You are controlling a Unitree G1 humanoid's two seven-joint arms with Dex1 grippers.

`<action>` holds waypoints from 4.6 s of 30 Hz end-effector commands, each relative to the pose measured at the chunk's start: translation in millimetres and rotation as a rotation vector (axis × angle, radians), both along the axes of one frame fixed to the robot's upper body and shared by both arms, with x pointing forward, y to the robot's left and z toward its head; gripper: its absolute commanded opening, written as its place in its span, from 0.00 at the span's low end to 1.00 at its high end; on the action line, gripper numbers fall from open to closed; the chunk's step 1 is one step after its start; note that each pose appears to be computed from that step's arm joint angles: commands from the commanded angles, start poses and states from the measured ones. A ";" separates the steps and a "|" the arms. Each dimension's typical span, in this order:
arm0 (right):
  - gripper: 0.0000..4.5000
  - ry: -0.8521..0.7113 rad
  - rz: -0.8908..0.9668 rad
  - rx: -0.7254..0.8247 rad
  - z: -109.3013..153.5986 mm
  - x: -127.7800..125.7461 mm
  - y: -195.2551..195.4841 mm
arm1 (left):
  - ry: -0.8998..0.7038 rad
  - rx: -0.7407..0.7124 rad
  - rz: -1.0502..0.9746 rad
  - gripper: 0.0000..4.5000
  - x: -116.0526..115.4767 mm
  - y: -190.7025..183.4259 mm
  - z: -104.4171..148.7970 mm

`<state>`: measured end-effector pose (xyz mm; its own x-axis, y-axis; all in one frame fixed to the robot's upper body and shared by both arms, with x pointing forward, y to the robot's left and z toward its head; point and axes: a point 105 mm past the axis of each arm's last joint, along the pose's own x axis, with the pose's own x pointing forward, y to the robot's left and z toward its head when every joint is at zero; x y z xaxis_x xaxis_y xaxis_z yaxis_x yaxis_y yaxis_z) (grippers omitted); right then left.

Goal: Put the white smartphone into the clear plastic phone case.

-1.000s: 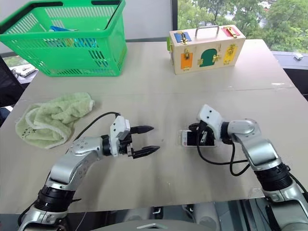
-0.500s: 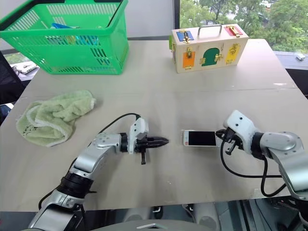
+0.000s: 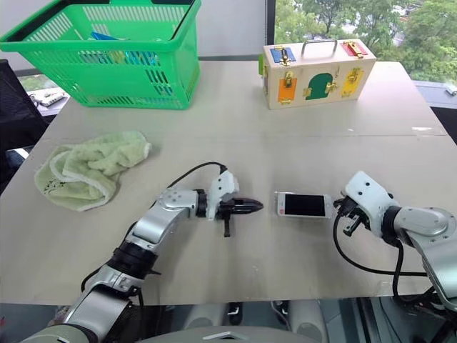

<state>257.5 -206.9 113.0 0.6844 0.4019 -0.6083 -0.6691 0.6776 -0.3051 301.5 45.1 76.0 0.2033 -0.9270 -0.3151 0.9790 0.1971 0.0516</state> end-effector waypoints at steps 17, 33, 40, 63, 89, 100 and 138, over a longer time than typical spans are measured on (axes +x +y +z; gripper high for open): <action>0.00 0.010 0.191 0.030 -4.1 10.5 46.3 | -0.024 0.034 0.003 0.01 3.2 -9.8 9.9; 0.00 0.102 0.307 0.150 -15.8 0.2 82.0 | -0.014 0.047 0.030 0.01 -2.6 -1.0 10.8; 0.00 0.113 0.325 0.181 -16.1 -0.2 88.4 | -0.011 0.049 0.035 0.01 -1.4 -0.4 11.5; 0.00 -0.072 0.119 0.173 21.7 15.1 33.5 | -0.076 -0.091 0.029 0.01 7.9 3.0 55.2; 0.00 0.188 0.066 0.165 -29.2 30.7 58.4 | 0.016 0.045 -0.051 0.01 3.8 -10.5 16.0; 0.00 0.456 -0.042 0.092 -77.9 25.2 46.6 | 0.020 0.041 -0.039 0.01 5.6 -11.8 12.0; 0.00 0.094 0.109 0.393 15.5 5.8 63.8 | 0.028 0.077 -0.059 0.01 7.3 -13.7 7.9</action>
<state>270.3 -145.3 119.9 0.5884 0.6603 -0.4667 -0.7328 0.6794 0.0374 307.8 31.6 83.9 0.1408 -0.9140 -0.3805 0.9897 0.1398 0.0306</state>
